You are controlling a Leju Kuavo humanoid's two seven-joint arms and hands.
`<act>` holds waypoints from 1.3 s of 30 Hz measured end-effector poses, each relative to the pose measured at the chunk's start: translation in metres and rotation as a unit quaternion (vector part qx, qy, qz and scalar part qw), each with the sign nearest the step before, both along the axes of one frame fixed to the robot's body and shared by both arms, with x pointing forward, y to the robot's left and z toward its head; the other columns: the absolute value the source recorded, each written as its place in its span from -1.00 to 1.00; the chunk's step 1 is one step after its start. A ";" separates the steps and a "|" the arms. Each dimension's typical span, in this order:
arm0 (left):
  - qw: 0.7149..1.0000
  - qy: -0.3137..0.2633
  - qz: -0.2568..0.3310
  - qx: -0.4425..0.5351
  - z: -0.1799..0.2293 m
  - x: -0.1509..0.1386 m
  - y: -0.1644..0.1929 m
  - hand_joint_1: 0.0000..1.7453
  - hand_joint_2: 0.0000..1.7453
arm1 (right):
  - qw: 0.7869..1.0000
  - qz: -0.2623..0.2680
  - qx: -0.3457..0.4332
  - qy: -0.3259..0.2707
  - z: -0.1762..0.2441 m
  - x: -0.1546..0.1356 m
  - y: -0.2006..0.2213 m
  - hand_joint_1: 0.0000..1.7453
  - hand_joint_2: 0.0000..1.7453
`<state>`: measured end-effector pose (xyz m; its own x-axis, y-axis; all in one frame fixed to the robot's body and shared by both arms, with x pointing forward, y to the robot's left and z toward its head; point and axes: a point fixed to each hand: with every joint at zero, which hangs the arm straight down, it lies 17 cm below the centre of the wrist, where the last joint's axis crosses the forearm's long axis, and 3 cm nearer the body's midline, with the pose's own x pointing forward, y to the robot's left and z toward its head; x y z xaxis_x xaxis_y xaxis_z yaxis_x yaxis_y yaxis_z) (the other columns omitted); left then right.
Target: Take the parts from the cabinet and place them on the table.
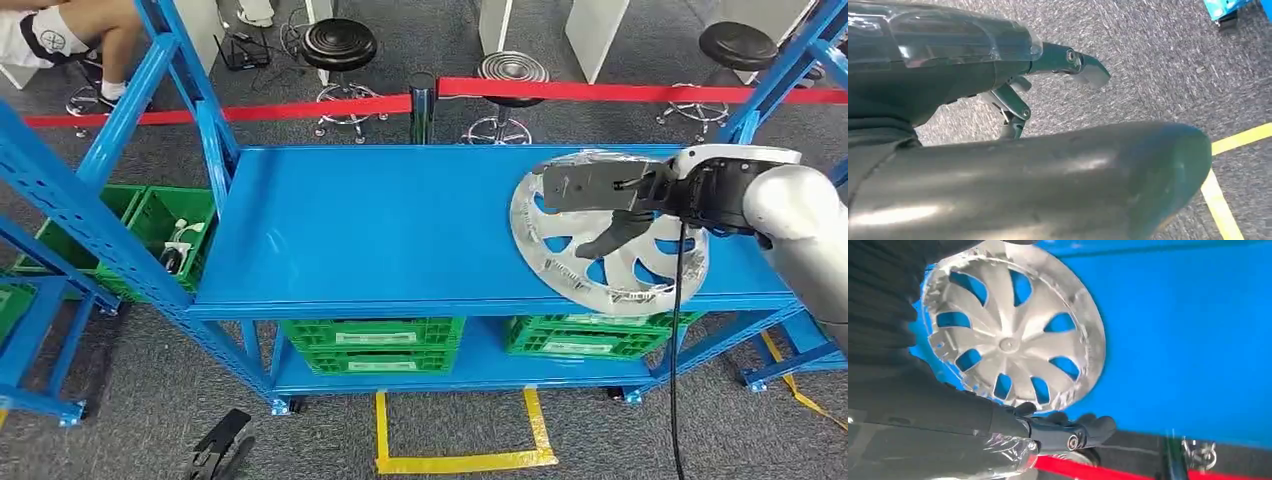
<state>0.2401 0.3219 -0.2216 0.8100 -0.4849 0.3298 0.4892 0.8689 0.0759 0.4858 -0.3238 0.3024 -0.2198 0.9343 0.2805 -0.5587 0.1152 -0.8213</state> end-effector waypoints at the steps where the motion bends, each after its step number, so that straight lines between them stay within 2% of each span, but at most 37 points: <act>1: 1.000 0.000 0.000 -0.001 0.000 0.000 -0.001 -1.00 -1.00 | 1.000 0.000 -0.007 0.001 -0.002 -0.001 -0.003 -1.00 1.00; 10: 1.000 -0.001 0.001 -0.001 0.000 0.000 -0.001 -1.00 -1.00 | 1.000 0.000 -0.011 0.000 -0.002 -0.001 -0.004 -1.00 1.00; 14: 1.000 -0.006 0.000 -0.006 0.000 -0.001 -0.003 -1.00 -1.00 | 0.999 -0.001 -0.032 -0.008 -0.004 -0.001 -0.019 -1.00 1.00; 21: 0.999 0.008 0.033 -0.015 -0.004 -0.011 -0.001 -1.00 -1.00 | 0.994 -0.044 -0.099 -0.007 -0.026 0.009 -0.080 -1.00 1.00; 27: 0.999 0.010 0.045 -0.015 -0.003 -0.008 -0.003 -1.00 -1.00 | 0.991 -0.075 -0.107 0.015 -0.041 0.010 -0.108 -1.00 1.00; 39: 0.998 -0.001 0.057 -0.032 -0.001 -0.003 -0.007 -1.00 -1.00 | 0.984 -0.130 -0.103 0.070 -0.070 -0.007 -0.165 -1.00 1.00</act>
